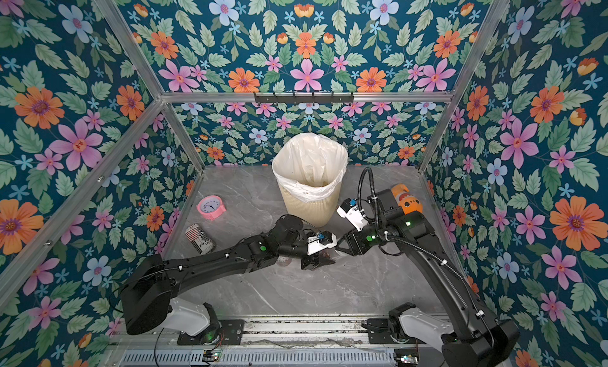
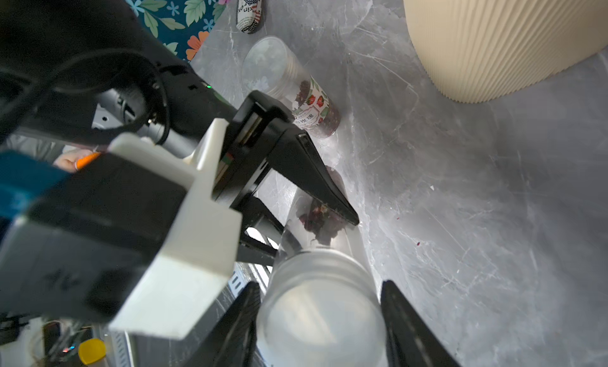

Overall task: Empty the moldy dried flower tea in the jars
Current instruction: Unscrew the lid from the jar.

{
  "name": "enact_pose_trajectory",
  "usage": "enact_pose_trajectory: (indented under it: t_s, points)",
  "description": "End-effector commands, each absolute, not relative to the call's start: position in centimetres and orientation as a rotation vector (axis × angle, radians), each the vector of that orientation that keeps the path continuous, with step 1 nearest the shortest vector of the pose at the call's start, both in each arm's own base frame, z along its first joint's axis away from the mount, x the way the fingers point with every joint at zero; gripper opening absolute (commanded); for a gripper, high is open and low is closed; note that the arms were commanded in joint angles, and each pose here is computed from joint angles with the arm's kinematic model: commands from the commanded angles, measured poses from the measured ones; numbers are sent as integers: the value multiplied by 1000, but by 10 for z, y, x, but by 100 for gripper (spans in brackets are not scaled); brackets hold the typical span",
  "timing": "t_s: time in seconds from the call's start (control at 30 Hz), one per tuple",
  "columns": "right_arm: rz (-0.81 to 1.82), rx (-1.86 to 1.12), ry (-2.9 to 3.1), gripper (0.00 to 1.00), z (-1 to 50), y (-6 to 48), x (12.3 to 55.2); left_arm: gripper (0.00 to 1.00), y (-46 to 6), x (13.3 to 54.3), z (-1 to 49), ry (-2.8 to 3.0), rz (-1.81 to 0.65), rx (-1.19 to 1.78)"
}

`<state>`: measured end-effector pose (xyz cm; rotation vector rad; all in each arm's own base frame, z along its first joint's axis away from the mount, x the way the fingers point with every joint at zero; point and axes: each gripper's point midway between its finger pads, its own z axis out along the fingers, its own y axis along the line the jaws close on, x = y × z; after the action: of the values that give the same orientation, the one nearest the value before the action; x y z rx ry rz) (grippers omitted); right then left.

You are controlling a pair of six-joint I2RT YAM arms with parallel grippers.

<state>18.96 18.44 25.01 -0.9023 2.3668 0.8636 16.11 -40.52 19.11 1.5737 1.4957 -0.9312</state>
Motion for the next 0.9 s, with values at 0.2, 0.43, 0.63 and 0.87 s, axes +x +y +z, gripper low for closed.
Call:
enact_pose_trajectory:
  t_s: [0.2, 0.43, 0.63, 0.87]
  points:
    - [783, -1106, 2137, 61, 256, 176, 164, 51, -408, 160, 216, 1385, -981, 1599]
    - [825, -937, 2302, 78, 255, 178, 180, 51, -412, 170, 214, 1389, -937, 1558]
    - [879, -706, 2433, 82, 265, 183, 200, 51, -406, 203, 215, 1431, -762, 1394]
    - [852, -373, 2584, 76, 259, 181, 237, 50, -396, 233, 226, 1425, -623, 1183]
